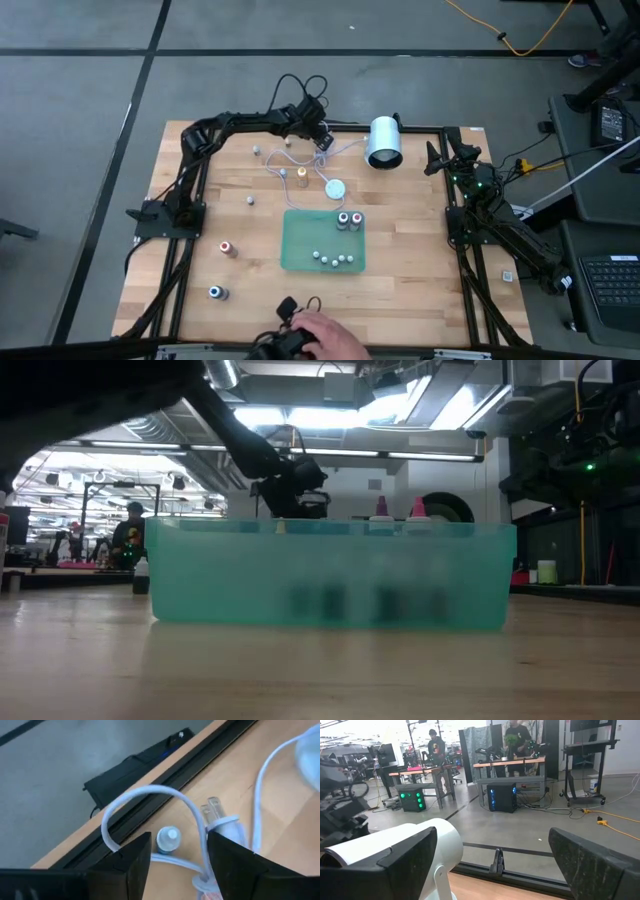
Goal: Pick & Place food coloring
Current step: Put the top small blue food coloring bottle into the bin
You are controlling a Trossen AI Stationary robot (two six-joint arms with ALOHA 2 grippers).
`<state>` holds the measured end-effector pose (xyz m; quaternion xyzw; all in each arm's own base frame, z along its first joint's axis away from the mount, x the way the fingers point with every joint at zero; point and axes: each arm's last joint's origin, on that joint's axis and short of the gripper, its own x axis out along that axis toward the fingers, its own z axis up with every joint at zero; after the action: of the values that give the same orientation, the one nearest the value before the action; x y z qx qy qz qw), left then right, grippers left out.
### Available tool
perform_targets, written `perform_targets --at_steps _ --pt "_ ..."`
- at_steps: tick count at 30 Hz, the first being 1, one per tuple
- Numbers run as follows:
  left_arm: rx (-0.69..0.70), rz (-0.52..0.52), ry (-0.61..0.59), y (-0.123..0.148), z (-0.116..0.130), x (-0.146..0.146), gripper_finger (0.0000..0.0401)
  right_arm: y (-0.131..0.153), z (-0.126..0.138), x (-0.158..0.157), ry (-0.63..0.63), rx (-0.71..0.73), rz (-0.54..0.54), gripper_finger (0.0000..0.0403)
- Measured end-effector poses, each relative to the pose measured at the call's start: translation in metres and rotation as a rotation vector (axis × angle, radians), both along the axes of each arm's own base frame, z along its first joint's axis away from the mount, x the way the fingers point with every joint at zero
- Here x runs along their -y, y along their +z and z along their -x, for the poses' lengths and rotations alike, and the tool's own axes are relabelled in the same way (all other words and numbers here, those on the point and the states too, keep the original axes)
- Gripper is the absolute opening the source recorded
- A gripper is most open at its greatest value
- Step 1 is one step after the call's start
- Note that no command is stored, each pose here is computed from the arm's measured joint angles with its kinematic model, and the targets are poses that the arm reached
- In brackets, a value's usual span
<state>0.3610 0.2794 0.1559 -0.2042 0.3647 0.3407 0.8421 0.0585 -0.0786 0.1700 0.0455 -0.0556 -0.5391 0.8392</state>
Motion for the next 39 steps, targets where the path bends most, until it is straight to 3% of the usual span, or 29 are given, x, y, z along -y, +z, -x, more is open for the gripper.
perform_targets --at_steps 24,39 --pt "-0.012 0.033 0.035 0.007 -0.001 -0.004 0.0185 0.0 0.0 0.0 0.0 0.0 0.0 0.0384" --pt "-0.009 -0.009 0.085 0.008 -0.001 -0.007 0.0173 0.0 0.0 0.0 0.0 0.0 0.0 0.0384"
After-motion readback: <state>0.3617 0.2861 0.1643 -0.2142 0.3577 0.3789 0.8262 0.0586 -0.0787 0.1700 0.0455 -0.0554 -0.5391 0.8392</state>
